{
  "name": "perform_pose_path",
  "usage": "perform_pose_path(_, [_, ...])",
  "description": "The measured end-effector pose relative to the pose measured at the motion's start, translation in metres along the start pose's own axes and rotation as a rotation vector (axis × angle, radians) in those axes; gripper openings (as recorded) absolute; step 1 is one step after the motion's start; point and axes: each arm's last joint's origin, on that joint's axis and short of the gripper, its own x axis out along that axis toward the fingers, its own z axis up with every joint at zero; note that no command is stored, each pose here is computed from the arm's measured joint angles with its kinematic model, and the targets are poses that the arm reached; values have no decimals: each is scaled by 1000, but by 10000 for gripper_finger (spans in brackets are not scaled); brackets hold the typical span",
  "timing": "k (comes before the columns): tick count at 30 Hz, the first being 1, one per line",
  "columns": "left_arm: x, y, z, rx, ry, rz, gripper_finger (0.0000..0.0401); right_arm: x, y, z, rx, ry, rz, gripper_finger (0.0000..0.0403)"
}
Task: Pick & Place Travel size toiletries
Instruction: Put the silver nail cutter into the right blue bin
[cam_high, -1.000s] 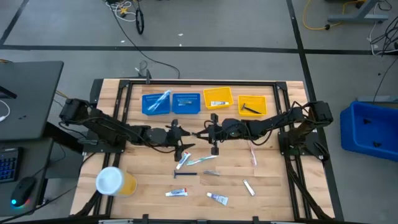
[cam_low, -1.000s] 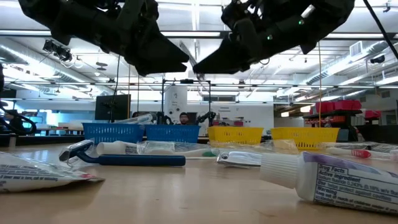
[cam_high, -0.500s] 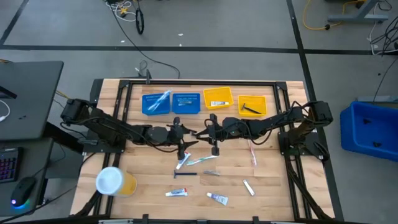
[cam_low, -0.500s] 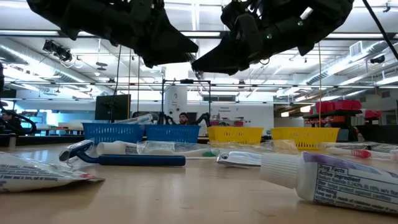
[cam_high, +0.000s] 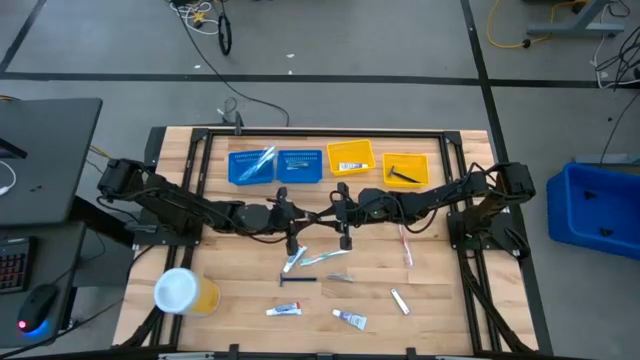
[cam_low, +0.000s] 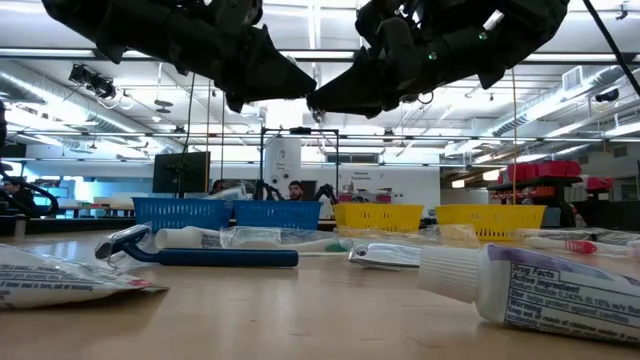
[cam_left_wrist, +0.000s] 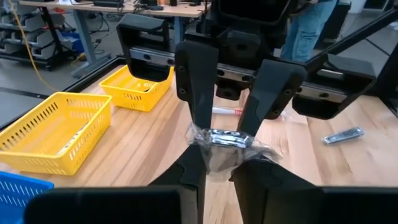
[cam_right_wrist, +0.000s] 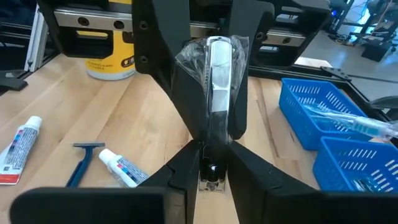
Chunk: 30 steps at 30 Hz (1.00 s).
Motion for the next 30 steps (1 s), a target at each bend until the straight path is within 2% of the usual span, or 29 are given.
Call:
perform_pose_path(4, [0,1,0,-21,-3,21,59,0,-1,0,-3,6,-39,103])
perform_pose_path(9, [0,4,-2,-35,8,96,61,0,-2,-5,-52,58,-94,150])
perform_pose_path(12, [0,8,-4,-45,15,182,60,-1,-5,-9,-71,119,-204,184])
perform_pose_path(14, [2,16,-5,-65,18,255,60,-2,-8,-13,-39,166,-308,205])
perform_pose_path(17, [9,39,-3,-145,12,353,60,-4,-10,-19,78,204,-389,229])
perform_pose_path(21, [22,79,8,-198,77,402,60,-5,-7,-24,127,246,-357,250])
perform_pose_path(25, [30,123,16,-213,248,461,60,-4,-7,-24,152,251,-327,258])
perform_pose_path(30, [41,161,20,-179,427,407,60,-4,-6,-24,156,250,-315,252])
